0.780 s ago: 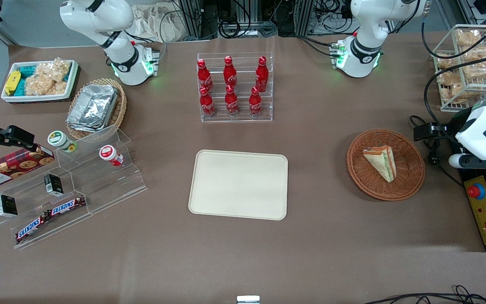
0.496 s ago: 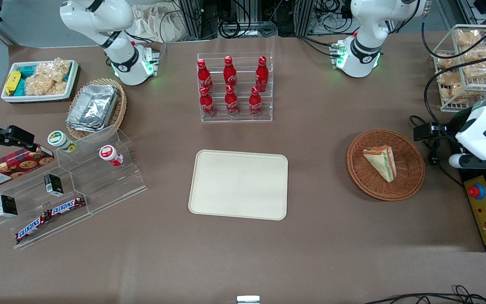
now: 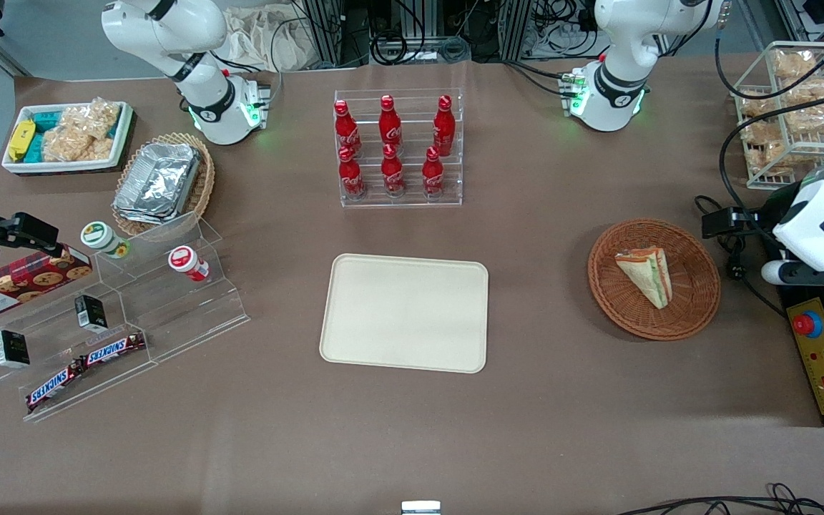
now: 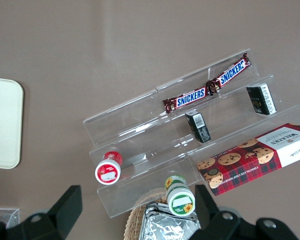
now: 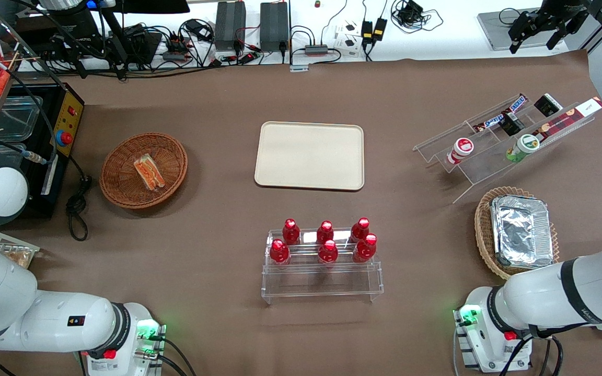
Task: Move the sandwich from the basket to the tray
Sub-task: 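Move the left gripper over the sandwich in the wicker basket and lower it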
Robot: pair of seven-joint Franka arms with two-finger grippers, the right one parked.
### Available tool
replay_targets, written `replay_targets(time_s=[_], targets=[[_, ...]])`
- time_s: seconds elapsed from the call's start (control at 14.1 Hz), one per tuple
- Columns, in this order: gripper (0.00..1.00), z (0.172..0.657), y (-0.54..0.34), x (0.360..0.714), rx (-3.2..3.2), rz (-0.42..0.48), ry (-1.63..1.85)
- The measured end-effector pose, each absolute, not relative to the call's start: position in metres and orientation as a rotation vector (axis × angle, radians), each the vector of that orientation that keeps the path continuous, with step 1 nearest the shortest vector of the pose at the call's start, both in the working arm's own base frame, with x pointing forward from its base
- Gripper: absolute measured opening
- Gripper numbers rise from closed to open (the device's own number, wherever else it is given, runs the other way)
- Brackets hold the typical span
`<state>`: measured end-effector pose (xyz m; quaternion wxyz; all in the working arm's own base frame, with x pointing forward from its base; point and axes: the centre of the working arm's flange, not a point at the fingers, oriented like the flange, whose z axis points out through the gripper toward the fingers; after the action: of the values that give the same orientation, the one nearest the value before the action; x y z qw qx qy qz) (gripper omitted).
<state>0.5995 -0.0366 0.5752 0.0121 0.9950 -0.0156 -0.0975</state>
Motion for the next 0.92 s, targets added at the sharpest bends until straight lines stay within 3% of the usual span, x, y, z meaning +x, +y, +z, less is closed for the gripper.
replay_targets(time_s=[0.35,0.64,0.92], targets=[[0.99,0.544,-0.032,0.603,3.094,-0.417,-0.046],[0.99,0.481,-0.025,0.612,3.077,-0.544,-0.022],[0.99,0.421,-0.021,0.61,3.077,-0.567,0.019]])
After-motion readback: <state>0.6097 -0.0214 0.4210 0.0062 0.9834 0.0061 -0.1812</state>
